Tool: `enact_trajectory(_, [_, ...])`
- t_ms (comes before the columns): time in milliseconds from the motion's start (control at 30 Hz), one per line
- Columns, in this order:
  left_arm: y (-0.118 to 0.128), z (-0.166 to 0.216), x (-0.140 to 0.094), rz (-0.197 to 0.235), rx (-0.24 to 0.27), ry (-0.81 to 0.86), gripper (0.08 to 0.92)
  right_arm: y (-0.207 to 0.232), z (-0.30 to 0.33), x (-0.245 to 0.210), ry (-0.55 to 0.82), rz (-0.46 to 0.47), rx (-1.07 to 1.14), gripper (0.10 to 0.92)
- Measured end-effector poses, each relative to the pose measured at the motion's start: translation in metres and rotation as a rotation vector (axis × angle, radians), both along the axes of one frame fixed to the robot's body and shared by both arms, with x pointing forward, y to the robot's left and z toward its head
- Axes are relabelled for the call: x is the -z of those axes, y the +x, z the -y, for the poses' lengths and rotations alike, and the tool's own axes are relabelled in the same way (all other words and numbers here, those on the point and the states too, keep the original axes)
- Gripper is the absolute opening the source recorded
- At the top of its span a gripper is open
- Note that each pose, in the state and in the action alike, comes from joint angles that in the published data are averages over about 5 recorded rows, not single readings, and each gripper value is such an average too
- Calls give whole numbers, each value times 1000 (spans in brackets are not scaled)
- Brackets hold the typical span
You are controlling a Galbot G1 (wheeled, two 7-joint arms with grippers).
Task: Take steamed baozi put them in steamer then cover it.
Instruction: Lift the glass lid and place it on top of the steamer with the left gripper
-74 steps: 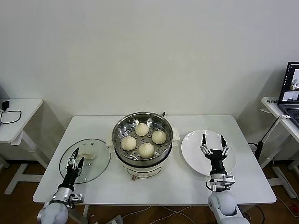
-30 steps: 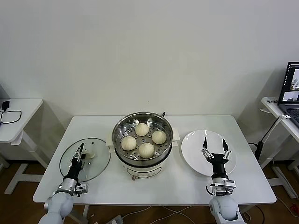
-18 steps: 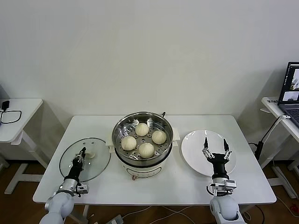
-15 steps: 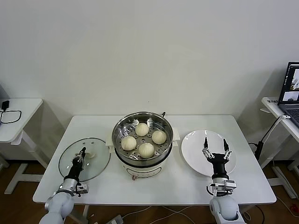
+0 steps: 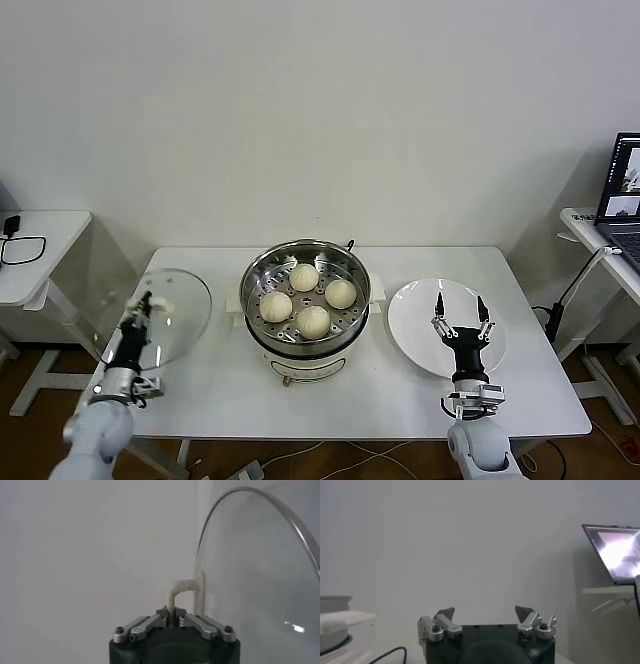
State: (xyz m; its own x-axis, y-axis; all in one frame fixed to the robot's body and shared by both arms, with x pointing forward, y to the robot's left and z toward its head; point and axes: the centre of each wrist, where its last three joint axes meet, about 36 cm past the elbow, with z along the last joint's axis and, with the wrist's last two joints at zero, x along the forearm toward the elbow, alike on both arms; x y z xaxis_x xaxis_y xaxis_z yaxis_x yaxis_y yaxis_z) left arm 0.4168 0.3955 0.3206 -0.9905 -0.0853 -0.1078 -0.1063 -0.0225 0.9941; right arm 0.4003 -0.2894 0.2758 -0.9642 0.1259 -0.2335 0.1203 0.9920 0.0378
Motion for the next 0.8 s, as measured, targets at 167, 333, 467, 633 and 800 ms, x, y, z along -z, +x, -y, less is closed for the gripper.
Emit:
enact_trajectory(167, [0, 10, -57, 111, 9, -15, 188, 0, -3, -1, 2, 3, -4, 823])
enact_trajectory(333, [-4, 49, -106, 197, 66, -53, 188, 1, -5, -2, 2, -2, -3, 823])
enact_trajectory(467, [-10, 95, -133, 224, 129, -104, 188, 1, -5, -1, 1, -6, 4, 823])
enact_trajectory(633, [-16, 155, -149, 194, 203, -171, 188, 0, -4, 1, 1, -11, 14, 823])
enact_trajectory(800, [-20, 208, -154, 126, 259, -212, 188, 1, -3, 3, 1, -17, 23, 823])
